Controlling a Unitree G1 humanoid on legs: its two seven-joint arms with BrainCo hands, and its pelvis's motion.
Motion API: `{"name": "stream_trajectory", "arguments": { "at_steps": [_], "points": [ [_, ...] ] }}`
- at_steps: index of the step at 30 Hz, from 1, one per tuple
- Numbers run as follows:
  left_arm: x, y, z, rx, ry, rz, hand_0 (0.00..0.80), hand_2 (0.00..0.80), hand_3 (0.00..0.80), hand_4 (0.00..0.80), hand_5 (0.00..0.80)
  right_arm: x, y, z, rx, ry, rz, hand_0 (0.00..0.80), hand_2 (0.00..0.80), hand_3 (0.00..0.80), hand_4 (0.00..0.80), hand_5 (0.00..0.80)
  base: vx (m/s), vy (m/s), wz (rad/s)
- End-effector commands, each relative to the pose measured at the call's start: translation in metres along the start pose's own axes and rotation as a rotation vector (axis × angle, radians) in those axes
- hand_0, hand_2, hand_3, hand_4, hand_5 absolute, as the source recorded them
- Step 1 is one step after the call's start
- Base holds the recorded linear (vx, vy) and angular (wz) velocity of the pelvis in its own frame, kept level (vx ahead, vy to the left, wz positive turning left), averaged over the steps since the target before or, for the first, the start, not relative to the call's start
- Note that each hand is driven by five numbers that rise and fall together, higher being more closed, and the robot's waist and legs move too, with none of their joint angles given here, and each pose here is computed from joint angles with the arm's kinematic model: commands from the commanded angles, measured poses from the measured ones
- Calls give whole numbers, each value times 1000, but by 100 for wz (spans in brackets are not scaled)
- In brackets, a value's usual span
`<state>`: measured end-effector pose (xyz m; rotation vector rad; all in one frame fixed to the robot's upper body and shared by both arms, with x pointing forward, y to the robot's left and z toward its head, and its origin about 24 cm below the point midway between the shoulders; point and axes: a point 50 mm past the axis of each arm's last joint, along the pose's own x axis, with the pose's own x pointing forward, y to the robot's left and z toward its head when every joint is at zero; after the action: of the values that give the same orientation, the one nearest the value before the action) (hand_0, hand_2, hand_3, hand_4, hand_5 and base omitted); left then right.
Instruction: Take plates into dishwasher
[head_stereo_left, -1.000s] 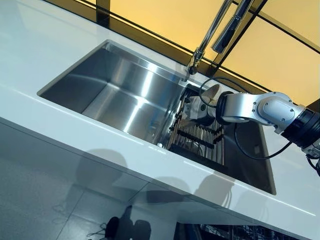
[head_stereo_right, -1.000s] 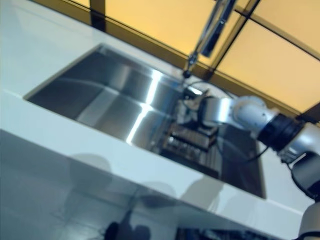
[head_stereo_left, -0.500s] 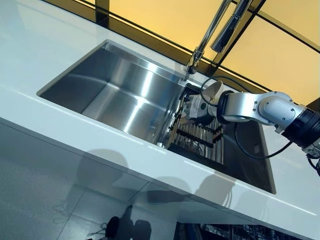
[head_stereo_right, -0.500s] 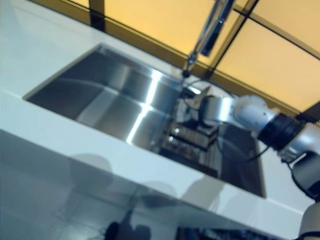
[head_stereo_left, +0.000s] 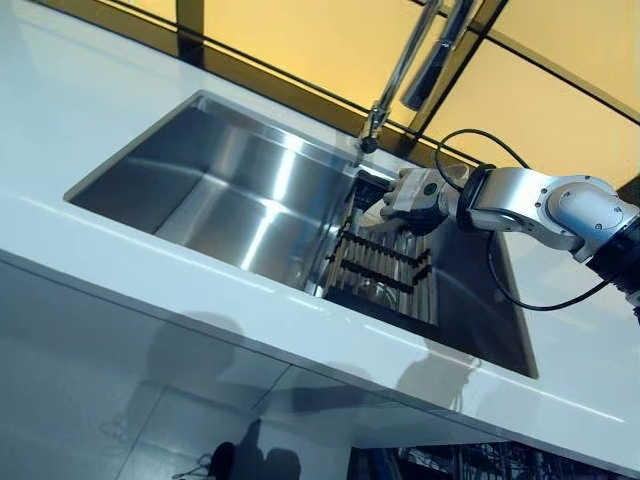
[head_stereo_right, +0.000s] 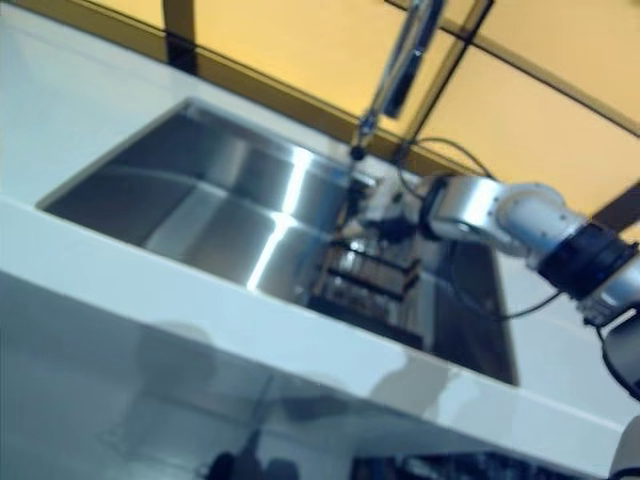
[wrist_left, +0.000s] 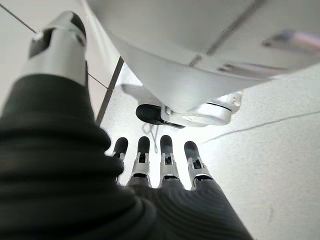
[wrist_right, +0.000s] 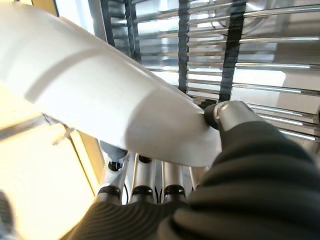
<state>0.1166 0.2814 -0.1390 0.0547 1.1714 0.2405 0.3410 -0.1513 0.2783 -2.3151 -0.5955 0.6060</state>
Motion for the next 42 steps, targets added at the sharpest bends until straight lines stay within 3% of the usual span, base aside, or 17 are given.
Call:
{"name": "stream_trajectory", "arguments": {
  "at_steps": [1,7,24,42],
  "points": [
    [0,0,-9,33,19,-4,0,0,0,0,0,-25,15,-33,57,175,12,800,800,800,800,800,20,2,-19],
    [0,-4,-14,41,31,-11,0,0,0,0,0,-36,29,-44,136,256,30,800,800,800,800,800,23,8,-20],
    [0,-14,-24,106,79,-55,0,0,0,0,0,-106,103,-80,811,653,-30,800,800,800,800,800,47,5,-17],
    [-2,-12,-31,138,93,-77,0,0,0,0,0,-212,185,-55,969,1017,23,800,800,800,800,800,13,-25,-15]
  ]
}}
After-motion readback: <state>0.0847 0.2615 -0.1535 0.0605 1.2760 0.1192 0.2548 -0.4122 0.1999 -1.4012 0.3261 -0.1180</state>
